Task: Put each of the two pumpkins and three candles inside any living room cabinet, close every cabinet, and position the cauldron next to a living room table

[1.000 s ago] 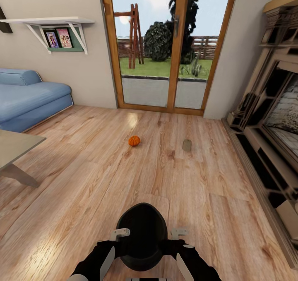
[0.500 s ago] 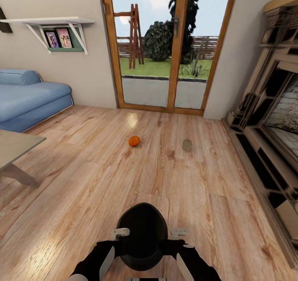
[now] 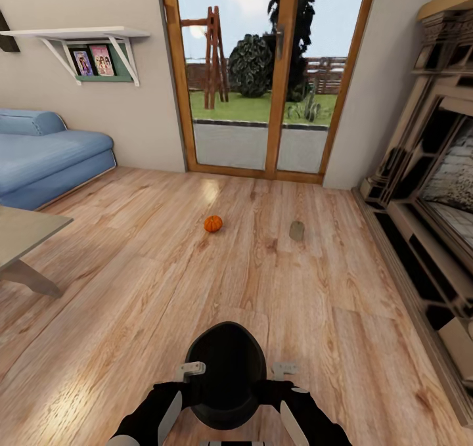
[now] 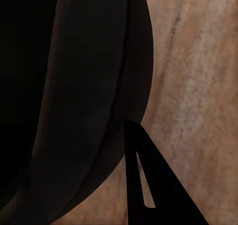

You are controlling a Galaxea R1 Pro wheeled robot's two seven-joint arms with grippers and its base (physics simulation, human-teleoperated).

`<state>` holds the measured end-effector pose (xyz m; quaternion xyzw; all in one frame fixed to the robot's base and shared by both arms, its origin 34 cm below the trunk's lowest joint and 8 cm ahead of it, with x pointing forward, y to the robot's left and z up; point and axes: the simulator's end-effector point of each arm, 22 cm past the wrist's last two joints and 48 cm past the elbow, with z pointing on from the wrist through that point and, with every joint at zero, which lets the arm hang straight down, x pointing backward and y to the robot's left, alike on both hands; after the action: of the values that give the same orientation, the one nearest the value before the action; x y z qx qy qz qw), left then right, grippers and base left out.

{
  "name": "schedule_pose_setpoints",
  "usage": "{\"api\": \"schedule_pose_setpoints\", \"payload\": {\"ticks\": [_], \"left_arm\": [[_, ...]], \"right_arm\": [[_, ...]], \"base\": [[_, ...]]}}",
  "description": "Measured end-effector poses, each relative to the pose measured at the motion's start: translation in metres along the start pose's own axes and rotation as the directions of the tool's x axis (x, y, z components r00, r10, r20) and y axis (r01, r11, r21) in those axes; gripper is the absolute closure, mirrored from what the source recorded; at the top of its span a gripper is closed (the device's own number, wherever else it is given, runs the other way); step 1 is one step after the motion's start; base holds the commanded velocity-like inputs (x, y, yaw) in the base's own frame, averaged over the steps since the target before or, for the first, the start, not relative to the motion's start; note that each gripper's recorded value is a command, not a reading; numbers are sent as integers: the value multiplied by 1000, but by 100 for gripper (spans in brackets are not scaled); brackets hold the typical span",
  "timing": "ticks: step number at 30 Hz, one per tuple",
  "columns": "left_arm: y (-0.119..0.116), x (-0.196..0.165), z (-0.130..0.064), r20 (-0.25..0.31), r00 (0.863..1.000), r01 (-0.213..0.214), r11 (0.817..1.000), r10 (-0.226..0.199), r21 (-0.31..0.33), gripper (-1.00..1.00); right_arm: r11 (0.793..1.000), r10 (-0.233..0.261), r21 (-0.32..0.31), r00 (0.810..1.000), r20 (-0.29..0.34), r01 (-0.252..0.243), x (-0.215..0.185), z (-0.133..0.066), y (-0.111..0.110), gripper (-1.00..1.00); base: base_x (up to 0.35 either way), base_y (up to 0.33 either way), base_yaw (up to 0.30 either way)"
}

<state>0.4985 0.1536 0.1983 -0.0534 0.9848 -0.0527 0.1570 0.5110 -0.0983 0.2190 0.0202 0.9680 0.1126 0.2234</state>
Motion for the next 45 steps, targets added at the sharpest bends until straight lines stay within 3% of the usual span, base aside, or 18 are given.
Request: {"api": "schedule_pose_setpoints", "payload": {"ticks": [45], "left_arm": [[-13,-71,-66,171,985,-31,999,30,8,100]], "right_arm": [[999,-27,-18,985,171,31,-75,-57,20,100]], "base": [[0,0,0]]}}
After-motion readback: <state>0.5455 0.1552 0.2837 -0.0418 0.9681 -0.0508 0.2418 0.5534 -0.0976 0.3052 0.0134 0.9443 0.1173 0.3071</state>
